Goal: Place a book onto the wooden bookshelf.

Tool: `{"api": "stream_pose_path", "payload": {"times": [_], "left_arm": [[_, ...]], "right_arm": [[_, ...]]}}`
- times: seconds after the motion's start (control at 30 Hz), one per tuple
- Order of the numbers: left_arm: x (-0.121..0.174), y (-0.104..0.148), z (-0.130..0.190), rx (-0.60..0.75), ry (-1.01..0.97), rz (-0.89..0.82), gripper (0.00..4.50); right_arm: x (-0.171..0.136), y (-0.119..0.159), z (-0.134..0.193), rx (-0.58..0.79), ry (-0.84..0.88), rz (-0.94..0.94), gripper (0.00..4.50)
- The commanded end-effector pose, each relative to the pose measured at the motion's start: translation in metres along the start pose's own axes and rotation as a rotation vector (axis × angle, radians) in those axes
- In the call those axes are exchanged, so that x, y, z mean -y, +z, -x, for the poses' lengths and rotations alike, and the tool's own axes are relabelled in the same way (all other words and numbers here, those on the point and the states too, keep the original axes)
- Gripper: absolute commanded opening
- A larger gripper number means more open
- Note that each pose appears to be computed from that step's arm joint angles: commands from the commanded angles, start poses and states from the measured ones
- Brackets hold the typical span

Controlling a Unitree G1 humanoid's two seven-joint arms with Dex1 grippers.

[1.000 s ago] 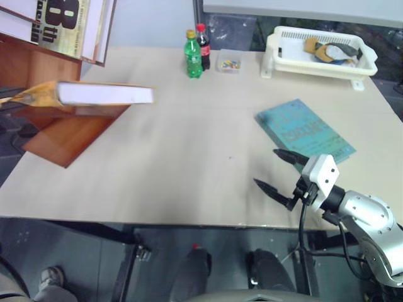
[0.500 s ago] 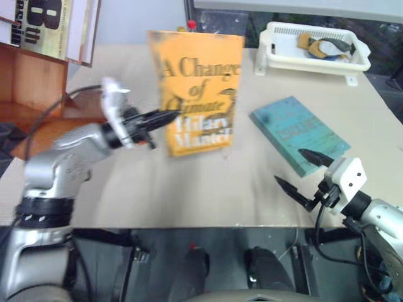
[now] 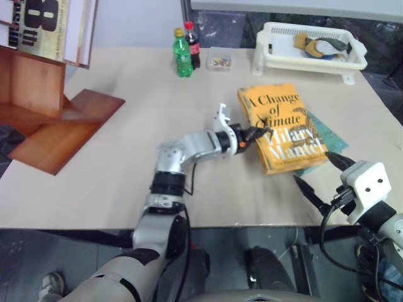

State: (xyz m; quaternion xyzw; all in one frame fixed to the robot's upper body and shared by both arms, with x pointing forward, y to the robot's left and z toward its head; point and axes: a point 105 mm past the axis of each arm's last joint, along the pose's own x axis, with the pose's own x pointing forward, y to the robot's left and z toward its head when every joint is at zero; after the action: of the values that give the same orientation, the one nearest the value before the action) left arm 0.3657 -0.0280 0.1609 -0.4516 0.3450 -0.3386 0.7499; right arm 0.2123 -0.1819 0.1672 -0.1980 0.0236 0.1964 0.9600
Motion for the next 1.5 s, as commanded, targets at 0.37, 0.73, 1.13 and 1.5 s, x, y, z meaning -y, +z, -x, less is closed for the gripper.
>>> {"api": "stream_pose_path", "payload": {"times": [0.37,0.73,1.13,1.5], "left_arm": [[0.013,-0.01,-0.055,0.08,0.025,0.104,0.85],[0.022,0.003,-0.049,0.055,-0.058,0.082,4.42],[-0.003,0.033,-0.045,0.13,-0.037,0.128,4.42],[-0.028,0.055,-0.032,0.159,0.159,0.023,4.42]], "right_arm": [[-0.014,0.003,0.033,0.034,-0.035,-0.009,4.5],[-0.021,0.01,0.028,0.069,-0.042,-0.022,4.5],[-0.022,0.018,0.016,0.086,-0.006,-0.01,4.5],[-0.024,0.019,0.015,0.088,0.0,-0.015,4.5]]}}
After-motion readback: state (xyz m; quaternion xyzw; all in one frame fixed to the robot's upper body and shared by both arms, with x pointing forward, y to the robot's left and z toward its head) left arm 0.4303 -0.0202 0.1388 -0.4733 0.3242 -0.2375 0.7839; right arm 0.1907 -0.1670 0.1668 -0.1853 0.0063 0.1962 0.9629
